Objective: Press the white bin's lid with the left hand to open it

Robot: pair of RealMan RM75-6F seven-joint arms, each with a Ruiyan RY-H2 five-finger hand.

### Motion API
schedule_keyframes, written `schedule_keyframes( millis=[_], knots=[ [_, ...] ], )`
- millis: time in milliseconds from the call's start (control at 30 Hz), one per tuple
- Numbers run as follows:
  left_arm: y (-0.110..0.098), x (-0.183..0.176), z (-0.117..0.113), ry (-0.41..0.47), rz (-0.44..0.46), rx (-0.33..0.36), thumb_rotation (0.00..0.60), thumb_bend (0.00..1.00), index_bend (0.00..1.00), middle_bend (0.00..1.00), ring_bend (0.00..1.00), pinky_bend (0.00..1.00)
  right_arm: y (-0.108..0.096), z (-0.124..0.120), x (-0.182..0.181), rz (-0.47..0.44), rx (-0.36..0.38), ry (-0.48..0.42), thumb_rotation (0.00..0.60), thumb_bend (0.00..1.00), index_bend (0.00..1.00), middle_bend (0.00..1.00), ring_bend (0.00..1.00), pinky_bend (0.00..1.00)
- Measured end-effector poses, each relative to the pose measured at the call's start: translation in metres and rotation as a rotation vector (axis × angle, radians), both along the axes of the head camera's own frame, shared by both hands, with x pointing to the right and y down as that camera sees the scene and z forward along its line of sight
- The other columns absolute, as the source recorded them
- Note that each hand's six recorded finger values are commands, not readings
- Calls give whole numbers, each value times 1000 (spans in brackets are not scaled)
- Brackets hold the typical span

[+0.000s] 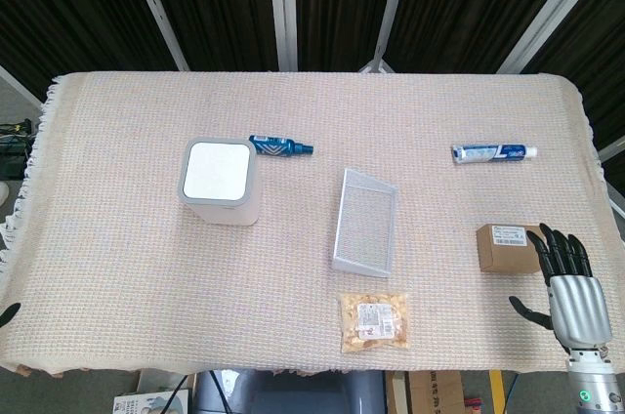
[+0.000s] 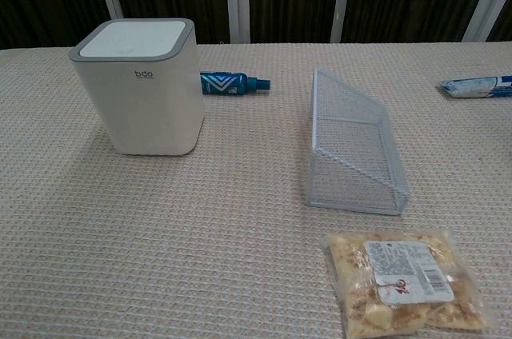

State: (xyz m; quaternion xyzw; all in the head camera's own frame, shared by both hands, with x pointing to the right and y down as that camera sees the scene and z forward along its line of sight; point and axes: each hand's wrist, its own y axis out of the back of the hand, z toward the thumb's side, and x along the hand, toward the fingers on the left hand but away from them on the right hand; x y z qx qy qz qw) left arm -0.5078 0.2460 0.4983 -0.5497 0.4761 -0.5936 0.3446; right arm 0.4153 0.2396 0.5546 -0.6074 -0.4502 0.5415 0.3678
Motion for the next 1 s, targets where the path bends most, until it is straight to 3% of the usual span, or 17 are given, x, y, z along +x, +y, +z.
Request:
schedule_keyframes(
  millis=[867,933,1000],
  knots=[
    [0,-1,2,2,-16,-12,600,135,203,196,99,170,1,0,-1,7,-18,-10,600,141,117,0,29,0],
    [-3,-3,1,6,-22,-5,600,146,198,230,140,198,1,0,-2,7,-17,-11,600,141,118,0,29,0],
    [-6,-4,0,10,-21,3,600,165,182,328,258,285,1,1,-2,12,-18,-10,600,141,118,0,29,0]
  ],
)
